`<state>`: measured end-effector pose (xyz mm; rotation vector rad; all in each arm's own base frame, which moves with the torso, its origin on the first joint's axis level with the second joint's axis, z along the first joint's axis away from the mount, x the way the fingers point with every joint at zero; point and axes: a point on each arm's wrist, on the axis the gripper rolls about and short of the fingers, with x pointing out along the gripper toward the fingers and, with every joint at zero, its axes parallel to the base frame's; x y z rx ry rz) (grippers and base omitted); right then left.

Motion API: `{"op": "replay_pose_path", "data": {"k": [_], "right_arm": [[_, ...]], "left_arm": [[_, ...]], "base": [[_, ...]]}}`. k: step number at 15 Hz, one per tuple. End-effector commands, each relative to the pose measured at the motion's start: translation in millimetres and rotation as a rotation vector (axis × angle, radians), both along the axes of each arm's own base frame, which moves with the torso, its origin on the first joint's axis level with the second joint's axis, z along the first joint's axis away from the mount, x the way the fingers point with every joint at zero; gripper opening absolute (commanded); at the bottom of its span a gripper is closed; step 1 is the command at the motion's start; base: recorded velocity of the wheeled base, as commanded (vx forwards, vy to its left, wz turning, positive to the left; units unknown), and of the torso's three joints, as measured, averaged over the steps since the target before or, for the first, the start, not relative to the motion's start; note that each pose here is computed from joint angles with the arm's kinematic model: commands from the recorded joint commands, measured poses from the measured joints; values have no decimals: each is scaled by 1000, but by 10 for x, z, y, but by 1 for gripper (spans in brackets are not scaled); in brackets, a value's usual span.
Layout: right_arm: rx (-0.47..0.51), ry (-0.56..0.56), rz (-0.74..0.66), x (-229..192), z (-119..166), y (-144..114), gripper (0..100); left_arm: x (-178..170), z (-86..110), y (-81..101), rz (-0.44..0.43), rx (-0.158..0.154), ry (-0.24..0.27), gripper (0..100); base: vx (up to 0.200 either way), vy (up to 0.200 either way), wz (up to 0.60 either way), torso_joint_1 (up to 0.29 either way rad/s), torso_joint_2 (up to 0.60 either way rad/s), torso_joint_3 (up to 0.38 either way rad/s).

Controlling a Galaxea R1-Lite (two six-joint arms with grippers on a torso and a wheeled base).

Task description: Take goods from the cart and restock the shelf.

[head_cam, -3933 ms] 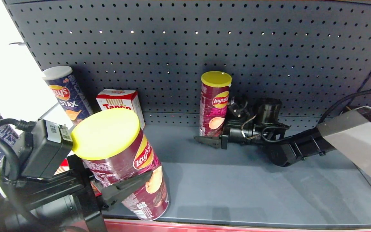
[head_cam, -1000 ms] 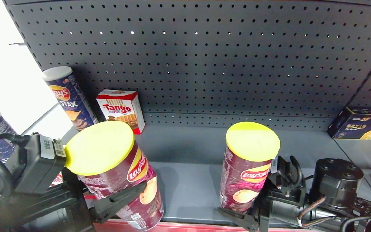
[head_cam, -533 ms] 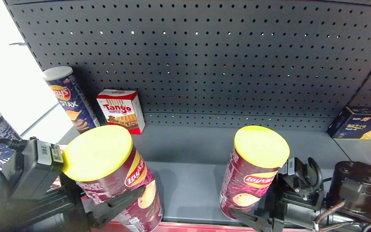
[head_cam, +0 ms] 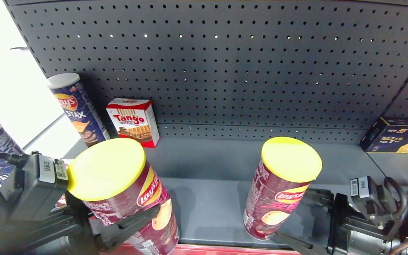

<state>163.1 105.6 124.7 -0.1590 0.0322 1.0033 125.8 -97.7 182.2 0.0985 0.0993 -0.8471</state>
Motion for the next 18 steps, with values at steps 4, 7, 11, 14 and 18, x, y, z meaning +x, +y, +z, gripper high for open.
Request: {"op": "replay_pose_path", "data": {"k": [4,7,11,14,18], "right_arm": [[59,-109,-30,-296,198,-224,100],[102,-212,-151,-569,326,-533,100],[103,-258,-443,-1028,342,-891,100],[109,-231,-536,-1359,259,-955,100],[126,-189,-702,-1817,68,-955,100]], "left_arm": [[-52,44,36,0,-15,-23,0],[-61,51,39,-2,-17,-28,0],[-62,51,37,-4,-16,-29,0],[-64,51,36,-5,-15,-30,0],[-68,59,39,-6,-15,-39,0]], "base": [[0,0,0,0,0,0],[0,0,0,0,0,0],[0,0,0,0,0,0],[0,0,0,0,0,0],[0,0,0,0,0,0]]}}
